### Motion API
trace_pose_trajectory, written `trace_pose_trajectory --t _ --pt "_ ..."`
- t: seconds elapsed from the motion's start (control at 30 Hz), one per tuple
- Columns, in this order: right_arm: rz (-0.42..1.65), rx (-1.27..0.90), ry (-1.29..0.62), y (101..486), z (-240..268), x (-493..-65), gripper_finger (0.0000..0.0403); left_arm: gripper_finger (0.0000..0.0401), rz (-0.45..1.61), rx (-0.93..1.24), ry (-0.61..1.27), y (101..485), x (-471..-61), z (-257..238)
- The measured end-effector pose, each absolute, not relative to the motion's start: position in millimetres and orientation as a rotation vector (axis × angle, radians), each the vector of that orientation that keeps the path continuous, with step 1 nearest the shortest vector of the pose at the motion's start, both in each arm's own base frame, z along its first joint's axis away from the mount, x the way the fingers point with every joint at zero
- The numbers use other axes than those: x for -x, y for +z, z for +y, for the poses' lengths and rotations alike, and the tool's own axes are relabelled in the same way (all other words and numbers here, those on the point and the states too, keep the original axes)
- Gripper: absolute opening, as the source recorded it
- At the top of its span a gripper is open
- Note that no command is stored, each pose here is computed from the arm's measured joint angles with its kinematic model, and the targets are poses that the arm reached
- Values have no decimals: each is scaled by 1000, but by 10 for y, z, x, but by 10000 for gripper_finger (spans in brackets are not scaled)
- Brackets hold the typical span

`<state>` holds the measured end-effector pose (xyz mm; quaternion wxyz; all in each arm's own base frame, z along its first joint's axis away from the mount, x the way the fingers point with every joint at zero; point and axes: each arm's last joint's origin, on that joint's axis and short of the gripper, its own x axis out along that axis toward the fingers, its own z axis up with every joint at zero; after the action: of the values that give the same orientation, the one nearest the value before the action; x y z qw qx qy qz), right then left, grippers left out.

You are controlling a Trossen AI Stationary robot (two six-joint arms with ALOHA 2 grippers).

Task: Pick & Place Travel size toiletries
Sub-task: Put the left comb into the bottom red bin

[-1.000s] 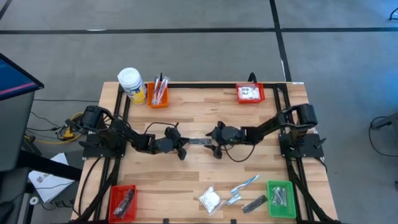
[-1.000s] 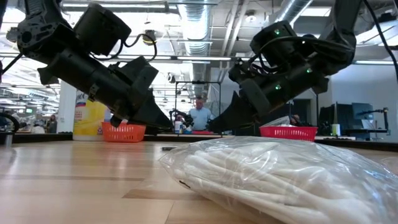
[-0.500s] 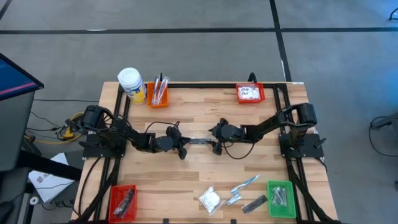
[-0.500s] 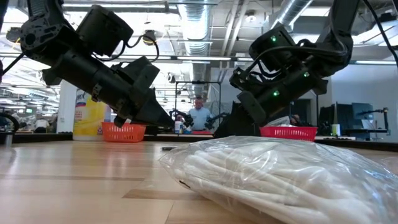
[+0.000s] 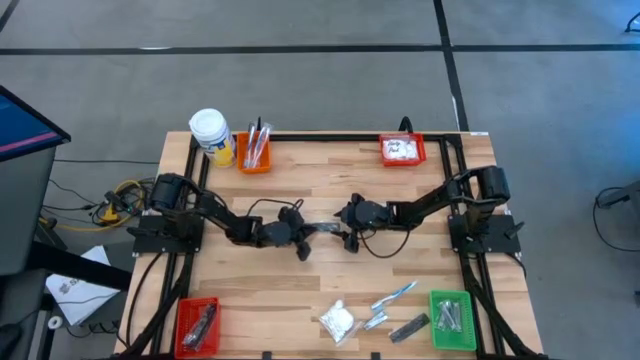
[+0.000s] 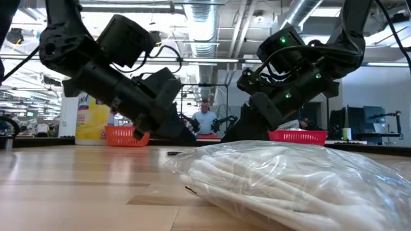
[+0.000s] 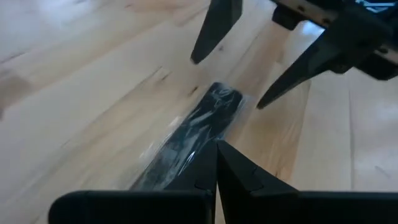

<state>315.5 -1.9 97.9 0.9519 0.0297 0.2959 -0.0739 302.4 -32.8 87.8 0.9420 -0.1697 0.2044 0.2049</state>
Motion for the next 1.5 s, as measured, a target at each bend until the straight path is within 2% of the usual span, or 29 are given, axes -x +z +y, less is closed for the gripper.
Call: trace_pose_trajectory --t 0.2,0.53,1.5 --pt "602 -50 -138 979 2 -3155 279 0 393 341 419 937 -3059 -331" --pt "606 -50 -139 976 2 -3153 279 0 460 407 465 790 -2952 -315" --pt "604 -101 -149 975 3 -3153 279 0 505 441 470 733 -2881 -389"
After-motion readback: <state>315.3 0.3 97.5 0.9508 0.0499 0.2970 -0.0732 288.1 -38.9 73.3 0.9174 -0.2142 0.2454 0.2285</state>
